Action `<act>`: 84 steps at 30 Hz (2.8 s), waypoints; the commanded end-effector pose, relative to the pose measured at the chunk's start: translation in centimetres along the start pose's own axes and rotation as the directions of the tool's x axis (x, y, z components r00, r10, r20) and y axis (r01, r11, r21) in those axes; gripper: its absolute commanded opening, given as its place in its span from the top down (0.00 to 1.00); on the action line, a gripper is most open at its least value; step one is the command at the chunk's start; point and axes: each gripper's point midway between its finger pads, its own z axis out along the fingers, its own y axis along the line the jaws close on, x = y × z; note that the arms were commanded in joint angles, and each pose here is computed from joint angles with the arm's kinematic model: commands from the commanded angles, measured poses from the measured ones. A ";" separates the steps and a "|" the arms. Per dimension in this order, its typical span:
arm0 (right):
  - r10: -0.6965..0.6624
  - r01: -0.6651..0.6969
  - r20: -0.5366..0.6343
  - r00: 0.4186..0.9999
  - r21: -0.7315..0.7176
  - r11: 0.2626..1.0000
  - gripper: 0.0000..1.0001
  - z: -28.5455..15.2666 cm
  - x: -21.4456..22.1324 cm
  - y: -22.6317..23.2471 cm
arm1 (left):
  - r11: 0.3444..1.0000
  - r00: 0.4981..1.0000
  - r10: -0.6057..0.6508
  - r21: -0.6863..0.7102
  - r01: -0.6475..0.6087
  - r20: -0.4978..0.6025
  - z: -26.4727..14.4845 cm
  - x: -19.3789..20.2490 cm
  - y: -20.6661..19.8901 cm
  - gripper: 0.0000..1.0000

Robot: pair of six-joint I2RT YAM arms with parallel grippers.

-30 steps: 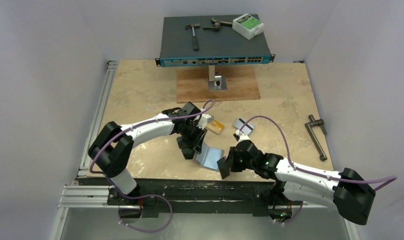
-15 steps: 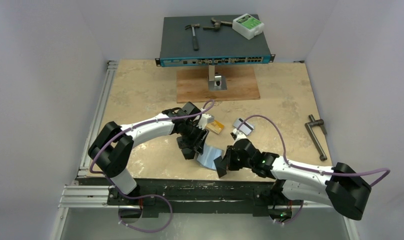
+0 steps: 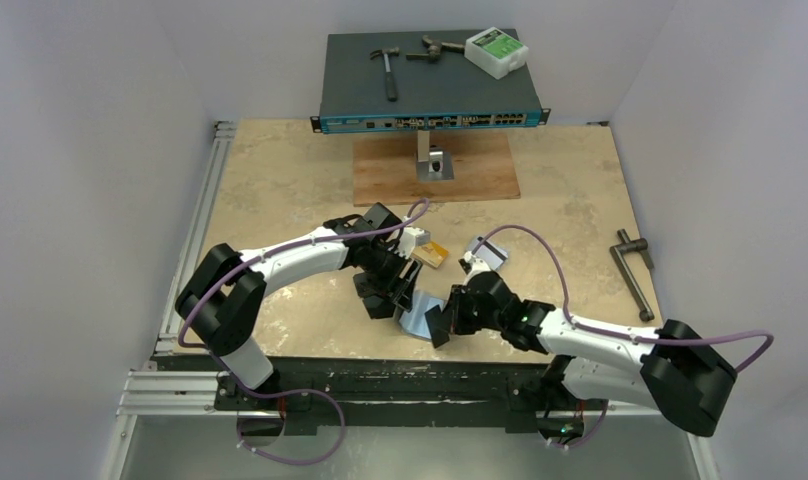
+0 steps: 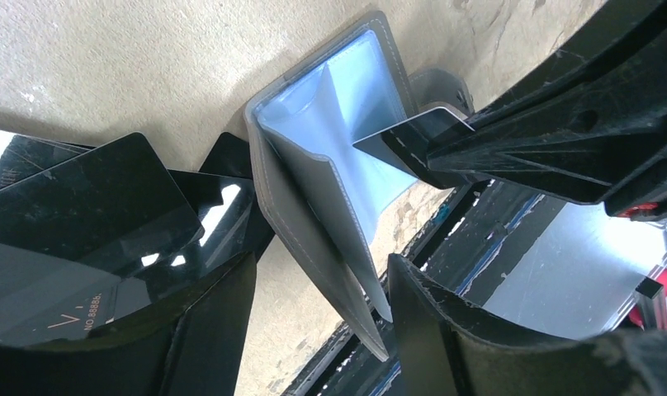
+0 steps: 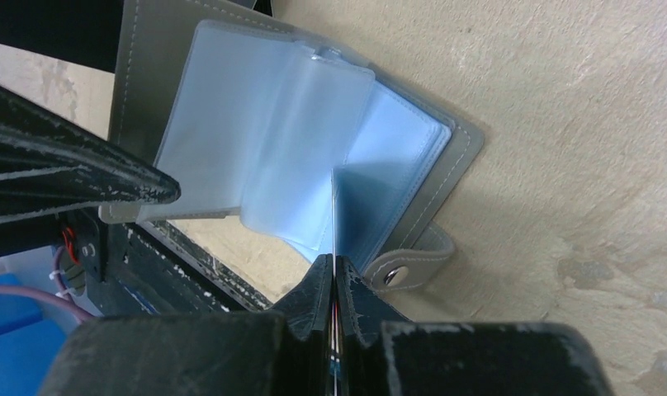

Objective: Put the credit cards into the card holder
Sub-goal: Insert the credit card into the card holder.

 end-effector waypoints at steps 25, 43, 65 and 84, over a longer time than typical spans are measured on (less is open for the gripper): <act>0.039 -0.038 0.063 0.997 -0.018 0.999 1.00 -1.8 -1.3 -0.7 | 0.997 0.998 0.024 -0.073 -0.019 0.061 -1.5 -1.6 0.7 0.89; 0.066 -0.066 0.011 0.998 0.000 0.998 1.00 -2.0 0.7 -2.1 | 0.997 0.999 -0.011 -0.069 0.014 0.053 -1.1 -1.3 0.7 1.00; 0.058 -0.059 -0.025 0.998 -0.024 0.998 1.00 -2.4 1.7 -2.1 | 0.998 0.998 -0.008 -0.062 0.012 0.056 -1.1 -1.3 0.6 1.00; 0.024 -0.022 0.020 1.000 -0.104 0.994 1.00 -1.5 -0.4 0.5 | 0.999 0.998 -0.007 -0.051 0.010 0.060 -1.2 -1.5 0.3 1.00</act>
